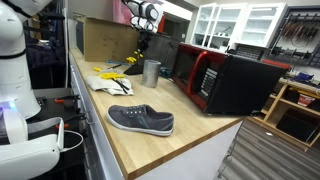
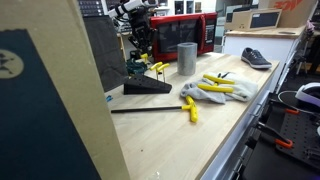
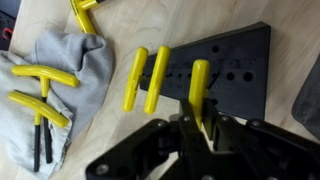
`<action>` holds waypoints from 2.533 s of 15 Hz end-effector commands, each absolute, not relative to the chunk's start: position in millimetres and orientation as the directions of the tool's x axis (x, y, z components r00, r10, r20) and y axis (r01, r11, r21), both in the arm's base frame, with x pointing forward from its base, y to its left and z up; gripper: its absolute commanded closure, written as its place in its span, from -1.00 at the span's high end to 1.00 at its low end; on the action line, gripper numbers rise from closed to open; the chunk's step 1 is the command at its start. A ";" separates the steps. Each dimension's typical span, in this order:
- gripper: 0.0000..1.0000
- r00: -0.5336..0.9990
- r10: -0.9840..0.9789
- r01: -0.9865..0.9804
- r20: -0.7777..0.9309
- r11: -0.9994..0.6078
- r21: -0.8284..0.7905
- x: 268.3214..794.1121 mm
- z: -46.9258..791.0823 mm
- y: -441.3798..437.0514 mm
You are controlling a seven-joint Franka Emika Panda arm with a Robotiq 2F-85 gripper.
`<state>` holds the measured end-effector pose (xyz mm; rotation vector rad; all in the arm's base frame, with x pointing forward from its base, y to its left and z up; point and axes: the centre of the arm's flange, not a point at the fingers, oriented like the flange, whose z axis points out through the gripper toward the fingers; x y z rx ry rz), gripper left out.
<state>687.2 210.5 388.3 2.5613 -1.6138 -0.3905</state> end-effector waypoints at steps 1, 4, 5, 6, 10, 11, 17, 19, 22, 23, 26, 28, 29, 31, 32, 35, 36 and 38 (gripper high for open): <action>-0.92 0.396 -0.902 -0.864 -0.171 -0.429 0.264 680.2 394.2 206.9; -0.92 0.397 -0.901 -0.852 -0.173 -0.432 0.295 674.9 402.3 202.6; -0.92 0.397 -0.902 -0.848 -0.172 -0.432 0.306 673.2 403.7 201.1; -0.92 0.396 -0.902 -0.845 -0.171 -0.431 0.316 672.3 403.5 200.3; -0.92 0.392 -0.907 -0.831 -0.158 -0.422 0.362 669.6 397.2 195.2; -0.92 0.391 -0.908 -0.829 -0.153 -0.420 0.371 669.1 395.2 193.7; -0.92 0.387 -0.911 -0.820 -0.144 -0.411 0.398 669.0 387.5 188.0; -0.92 0.388 -0.911 -0.818 -0.142 -0.411 0.403 668.7 384.9 188.5; -0.92 0.388 -0.910 -0.815 -0.144 -0.412 0.408 668.8 380.2 190.1; -0.92 0.388 -0.910 -0.814 -0.146 -0.412 0.408 668.7 378.8 191.0; -0.92 0.390 -0.909 -0.814 -0.149 -0.416 0.406 668.5 375.3 194.0; -0.92 0.394 -0.907 -0.816 -0.147 -0.419 0.399 668.6 374.1 195.4; -0.92 0.393 -0.908 -0.818 -0.145 -0.417 0.396 669.3 374.5 195.1; -0.92 0.394 -0.908 -0.821 -0.143 -0.417 0.389 670.4 375.8 194.5; -0.92 0.395 -0.908 -0.823 -0.141 -0.418 0.385 670.9 376.3 194.4; -0.92 0.399 -0.908 -0.826 -0.132 -0.418 0.378 671.8 377.6 194.8; -0.92 0.401 -0.908 -0.828 -0.124 -0.417 0.375 671.9 378.0 195.4; -0.92 0.408 -0.906 -0.832 -0.109 -0.419 0.363 672.2 379.3 197.3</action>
